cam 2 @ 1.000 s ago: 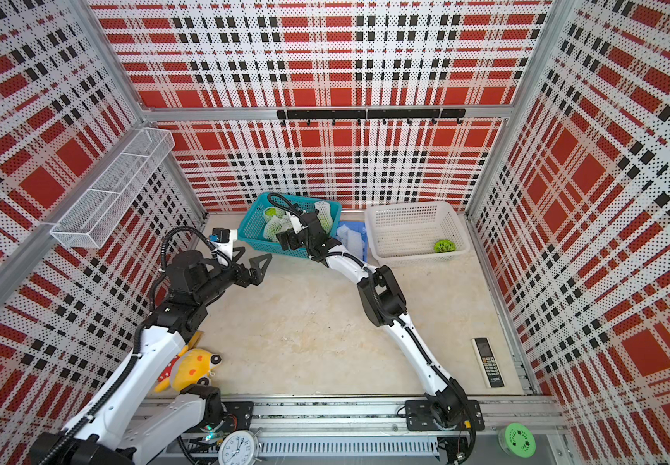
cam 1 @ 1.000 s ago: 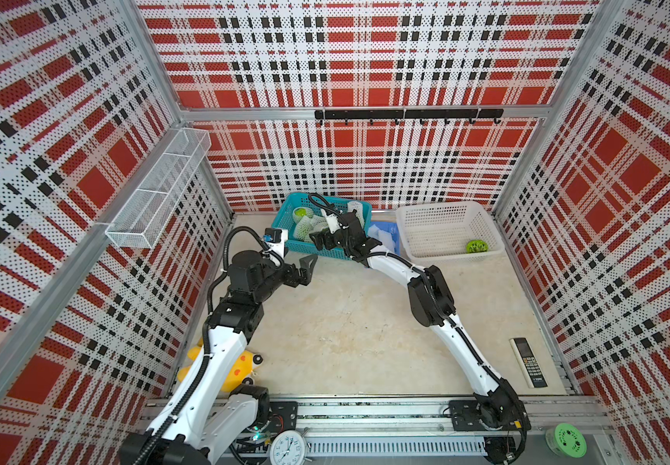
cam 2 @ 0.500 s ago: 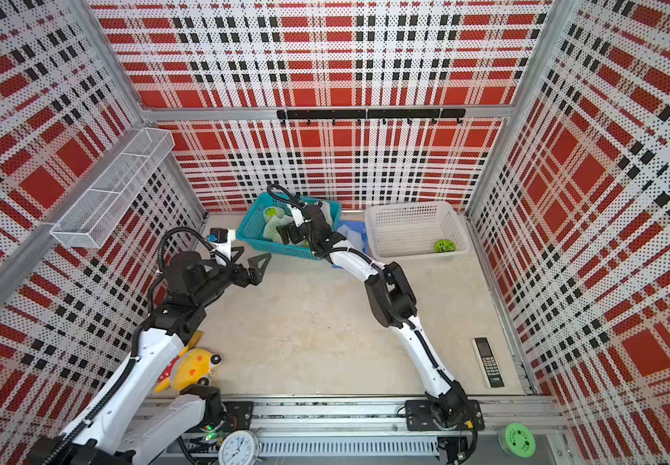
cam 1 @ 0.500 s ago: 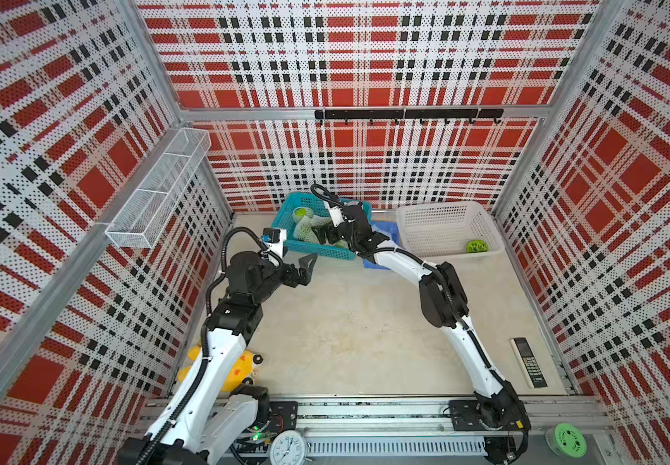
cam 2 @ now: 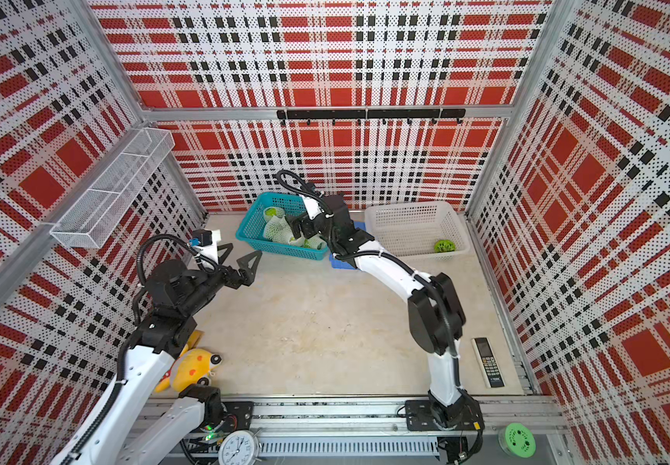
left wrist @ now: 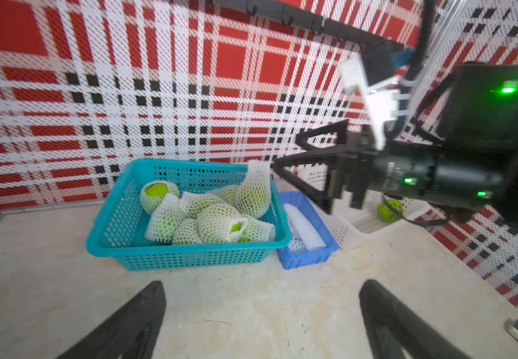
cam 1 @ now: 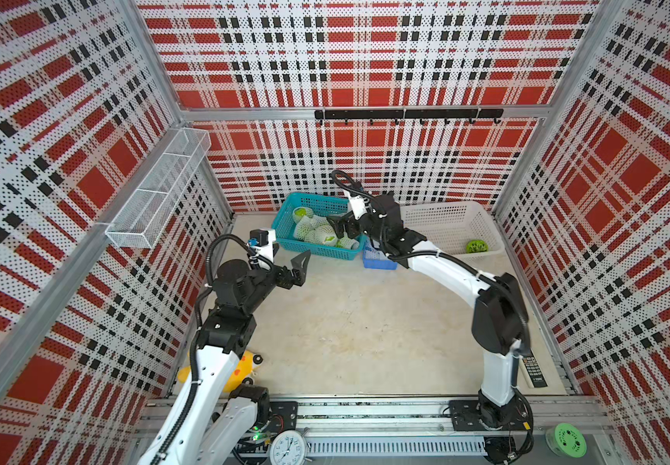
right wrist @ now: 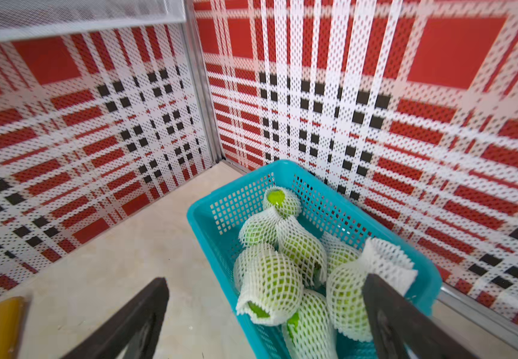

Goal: Sleeve custard apples in foam nets
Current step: Reset both arms

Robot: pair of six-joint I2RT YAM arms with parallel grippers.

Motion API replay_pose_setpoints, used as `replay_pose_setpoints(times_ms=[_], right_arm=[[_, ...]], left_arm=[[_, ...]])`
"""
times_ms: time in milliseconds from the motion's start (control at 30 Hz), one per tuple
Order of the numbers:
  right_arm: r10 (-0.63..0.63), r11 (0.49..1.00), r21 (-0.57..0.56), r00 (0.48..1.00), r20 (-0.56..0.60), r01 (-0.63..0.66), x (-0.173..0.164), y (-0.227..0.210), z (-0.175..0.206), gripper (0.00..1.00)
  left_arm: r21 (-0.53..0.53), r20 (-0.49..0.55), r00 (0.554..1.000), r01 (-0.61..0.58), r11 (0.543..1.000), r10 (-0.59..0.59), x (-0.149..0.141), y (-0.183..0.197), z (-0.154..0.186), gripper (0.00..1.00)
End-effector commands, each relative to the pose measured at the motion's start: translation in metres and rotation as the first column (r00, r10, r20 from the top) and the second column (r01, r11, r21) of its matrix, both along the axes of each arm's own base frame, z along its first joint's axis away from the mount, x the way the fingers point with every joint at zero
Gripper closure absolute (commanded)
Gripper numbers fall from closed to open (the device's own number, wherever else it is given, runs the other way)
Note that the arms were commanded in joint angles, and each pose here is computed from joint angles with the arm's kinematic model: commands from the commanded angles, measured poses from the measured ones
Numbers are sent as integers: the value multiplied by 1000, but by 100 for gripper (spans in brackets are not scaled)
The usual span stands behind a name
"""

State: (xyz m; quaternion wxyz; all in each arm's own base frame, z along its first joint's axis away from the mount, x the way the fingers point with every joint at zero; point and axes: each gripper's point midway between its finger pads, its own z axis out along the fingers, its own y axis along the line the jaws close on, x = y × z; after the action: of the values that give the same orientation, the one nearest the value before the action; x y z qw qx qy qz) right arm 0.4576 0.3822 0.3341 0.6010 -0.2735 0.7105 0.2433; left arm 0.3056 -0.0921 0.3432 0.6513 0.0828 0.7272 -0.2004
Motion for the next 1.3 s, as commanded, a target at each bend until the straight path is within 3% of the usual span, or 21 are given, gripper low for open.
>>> replay_pose_setpoints(times_ms=[0, 100, 200, 333, 467, 567, 733, 900, 1100, 1267], right_arm=[[-12, 1000, -15, 999, 38, 12, -29, -26, 34, 0], [-16, 999, -34, 1000, 0, 16, -57, -49, 43, 0], [-17, 999, -29, 999, -50, 16, -81, -68, 47, 0], [23, 999, -31, 985, -172, -28, -107, -76, 40, 0], [-14, 1000, -3, 971, -238, 14, -120, -91, 37, 0], [-35, 999, 13, 950, -310, 41, -127, -97, 32, 0], [-69, 997, 11, 901, -428, 81, -127, -97, 16, 1], [-94, 994, 7, 881, -464, 110, -120, -94, 6, 1], [-86, 995, 2, 874, -477, 99, -103, -78, 0, 0], [-102, 994, -17, 902, -419, 105, -89, -74, 5, 0]], left_arm=[[-75, 91, 993, -65, 995, 72, -15, 15, 23, 1], [-200, 90, 991, -76, 977, 95, -30, 21, 28, 0], [-239, 89, 996, 36, 970, -15, -41, 3, 30, 0], [-294, -31, 995, 83, 952, -97, -41, -12, 18, 0], [-315, -151, 988, -15, 949, -34, -42, -4, 3, 0], [-270, -243, 968, -130, 954, 62, -46, 9, -10, 0], [-166, -371, 912, -248, 955, 172, -50, 25, -30, 0], [-138, -430, 886, -253, 958, 172, -43, 23, -43, 0], [-165, -489, 861, -248, 955, 139, -23, 20, -55, 0], [-172, -512, 849, -248, 953, 128, -5, 17, -59, 0]])
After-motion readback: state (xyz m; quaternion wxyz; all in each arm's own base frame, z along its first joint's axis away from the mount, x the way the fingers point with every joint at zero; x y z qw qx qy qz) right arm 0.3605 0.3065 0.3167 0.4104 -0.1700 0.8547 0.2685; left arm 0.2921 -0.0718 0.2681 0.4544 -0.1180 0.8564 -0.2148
